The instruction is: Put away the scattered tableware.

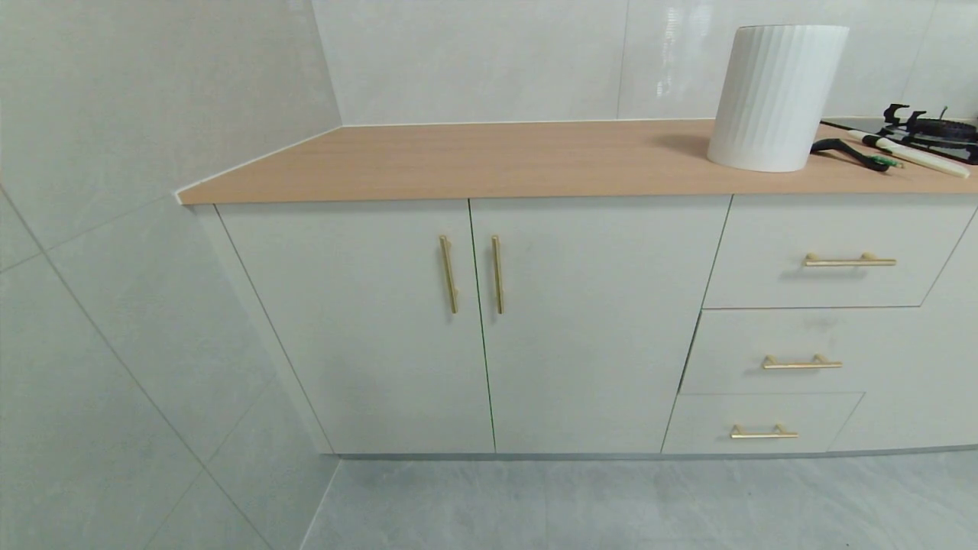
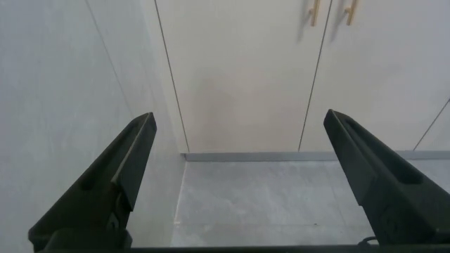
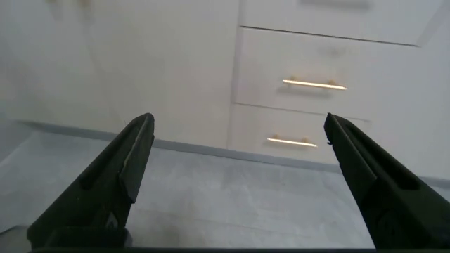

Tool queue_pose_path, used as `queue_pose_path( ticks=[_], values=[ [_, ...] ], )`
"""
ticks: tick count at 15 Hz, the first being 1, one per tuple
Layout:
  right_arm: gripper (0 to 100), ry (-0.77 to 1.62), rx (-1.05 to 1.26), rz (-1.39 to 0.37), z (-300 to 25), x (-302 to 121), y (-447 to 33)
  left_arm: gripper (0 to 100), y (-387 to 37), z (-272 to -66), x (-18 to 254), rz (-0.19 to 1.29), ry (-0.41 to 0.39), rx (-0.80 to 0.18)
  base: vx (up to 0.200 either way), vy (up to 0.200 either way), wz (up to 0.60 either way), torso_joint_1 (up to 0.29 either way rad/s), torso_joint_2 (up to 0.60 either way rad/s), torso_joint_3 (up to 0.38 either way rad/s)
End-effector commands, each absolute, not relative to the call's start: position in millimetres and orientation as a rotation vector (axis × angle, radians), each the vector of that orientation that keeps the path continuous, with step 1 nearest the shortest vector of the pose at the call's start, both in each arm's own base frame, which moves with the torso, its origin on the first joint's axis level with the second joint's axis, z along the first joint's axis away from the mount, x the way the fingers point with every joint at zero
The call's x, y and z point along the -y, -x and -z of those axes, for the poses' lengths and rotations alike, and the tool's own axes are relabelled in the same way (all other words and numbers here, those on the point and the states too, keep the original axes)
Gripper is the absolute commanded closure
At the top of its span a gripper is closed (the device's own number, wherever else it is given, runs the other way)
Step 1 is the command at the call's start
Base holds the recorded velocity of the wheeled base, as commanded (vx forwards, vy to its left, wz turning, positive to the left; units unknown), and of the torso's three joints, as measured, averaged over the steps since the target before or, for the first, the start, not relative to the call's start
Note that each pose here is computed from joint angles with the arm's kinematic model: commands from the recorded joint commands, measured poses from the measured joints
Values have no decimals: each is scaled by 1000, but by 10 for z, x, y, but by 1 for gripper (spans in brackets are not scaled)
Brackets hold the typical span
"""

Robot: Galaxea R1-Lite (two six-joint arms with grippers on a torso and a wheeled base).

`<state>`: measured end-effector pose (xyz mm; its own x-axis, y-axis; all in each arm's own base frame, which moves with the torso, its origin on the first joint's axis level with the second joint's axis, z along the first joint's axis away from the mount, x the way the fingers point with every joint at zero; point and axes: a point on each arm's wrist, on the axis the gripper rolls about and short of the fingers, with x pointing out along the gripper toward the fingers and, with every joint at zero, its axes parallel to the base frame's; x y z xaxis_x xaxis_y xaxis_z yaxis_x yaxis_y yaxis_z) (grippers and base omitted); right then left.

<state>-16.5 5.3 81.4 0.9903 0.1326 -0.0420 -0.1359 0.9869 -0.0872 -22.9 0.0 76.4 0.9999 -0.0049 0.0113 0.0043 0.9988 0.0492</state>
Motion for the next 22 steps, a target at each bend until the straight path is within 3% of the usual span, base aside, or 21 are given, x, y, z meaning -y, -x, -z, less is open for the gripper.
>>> queue_pose_path(
  ticks=[1, 3, 6, 18, 22],
  values=[
    [0, 93, -44, -134, -811, -52, 159, 0, 228, -764, 1, 7, -52, 9, 0, 0, 0, 0, 0, 0],
    [0, 84, -43, -99, -815, -45, 157, 0, 228, -766, 1, 7, -41, 11, 0, 0, 0, 0, 0, 0],
    [0, 54, -93, 97, -771, -1, 161, 0, 227, -766, 2, 11, -46, 9, 0, 0, 0, 0, 0, 0],
    [0, -5, -1, 32, -753, 9, 228, 0, 228, -766, 4, 20, -48, 11, 0, 0, 0, 0, 0, 0],
    [0, -5, -1, 32, -753, 9, 228, 0, 228, -766, 4, 20, -48, 11, 0, -200, 0, -1, 6, 5]
  ],
)
